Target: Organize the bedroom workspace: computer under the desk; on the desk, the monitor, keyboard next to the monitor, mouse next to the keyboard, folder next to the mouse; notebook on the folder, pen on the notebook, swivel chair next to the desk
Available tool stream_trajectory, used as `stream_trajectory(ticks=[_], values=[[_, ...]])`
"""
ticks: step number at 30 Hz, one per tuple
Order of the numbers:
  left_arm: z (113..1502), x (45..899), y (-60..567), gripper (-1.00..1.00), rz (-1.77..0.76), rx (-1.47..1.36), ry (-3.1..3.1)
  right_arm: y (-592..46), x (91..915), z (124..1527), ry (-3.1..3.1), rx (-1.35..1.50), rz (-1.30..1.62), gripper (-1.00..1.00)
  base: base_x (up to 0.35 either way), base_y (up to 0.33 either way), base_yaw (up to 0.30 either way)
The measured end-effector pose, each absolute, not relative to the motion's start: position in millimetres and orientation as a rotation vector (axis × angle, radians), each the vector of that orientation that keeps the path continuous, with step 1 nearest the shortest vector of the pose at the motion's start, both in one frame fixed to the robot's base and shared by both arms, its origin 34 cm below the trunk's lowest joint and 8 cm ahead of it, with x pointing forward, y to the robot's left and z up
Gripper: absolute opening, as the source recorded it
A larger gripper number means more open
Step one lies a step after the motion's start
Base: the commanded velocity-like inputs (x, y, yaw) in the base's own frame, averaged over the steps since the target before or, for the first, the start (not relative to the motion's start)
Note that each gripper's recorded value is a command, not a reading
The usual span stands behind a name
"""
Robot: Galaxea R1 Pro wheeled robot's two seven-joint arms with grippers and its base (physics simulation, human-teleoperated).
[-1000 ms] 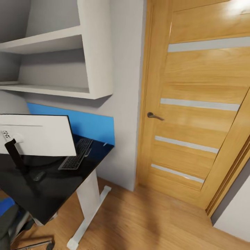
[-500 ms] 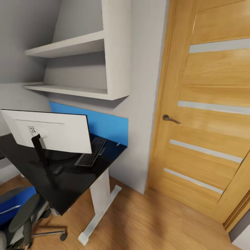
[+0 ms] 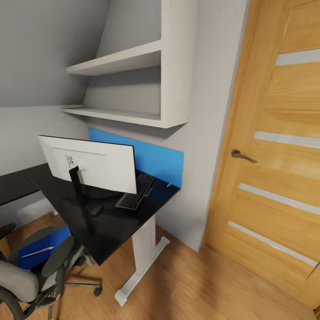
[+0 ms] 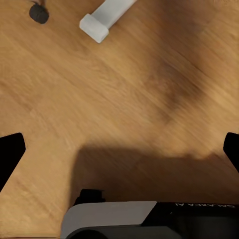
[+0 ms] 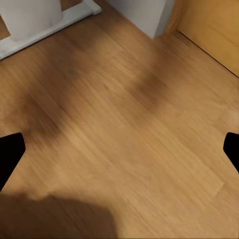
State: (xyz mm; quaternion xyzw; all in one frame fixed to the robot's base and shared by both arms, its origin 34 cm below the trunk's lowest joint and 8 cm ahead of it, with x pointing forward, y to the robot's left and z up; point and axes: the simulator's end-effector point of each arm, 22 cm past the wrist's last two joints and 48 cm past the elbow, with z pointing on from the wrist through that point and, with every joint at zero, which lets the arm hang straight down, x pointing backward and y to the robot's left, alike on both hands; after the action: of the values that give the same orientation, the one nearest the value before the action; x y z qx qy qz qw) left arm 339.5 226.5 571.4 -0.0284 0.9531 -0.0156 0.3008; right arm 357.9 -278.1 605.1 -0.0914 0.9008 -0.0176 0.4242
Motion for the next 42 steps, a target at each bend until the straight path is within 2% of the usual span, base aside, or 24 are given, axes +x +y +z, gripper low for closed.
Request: stream_trajectory(ticks=[42], values=[[571.4,339.5,226.6,1.00,-0.041,-0.075,2.529,-278.2,357.4,604.6,2.256,-0.229,-0.044,1.00,0.000,0.000,0.278]])
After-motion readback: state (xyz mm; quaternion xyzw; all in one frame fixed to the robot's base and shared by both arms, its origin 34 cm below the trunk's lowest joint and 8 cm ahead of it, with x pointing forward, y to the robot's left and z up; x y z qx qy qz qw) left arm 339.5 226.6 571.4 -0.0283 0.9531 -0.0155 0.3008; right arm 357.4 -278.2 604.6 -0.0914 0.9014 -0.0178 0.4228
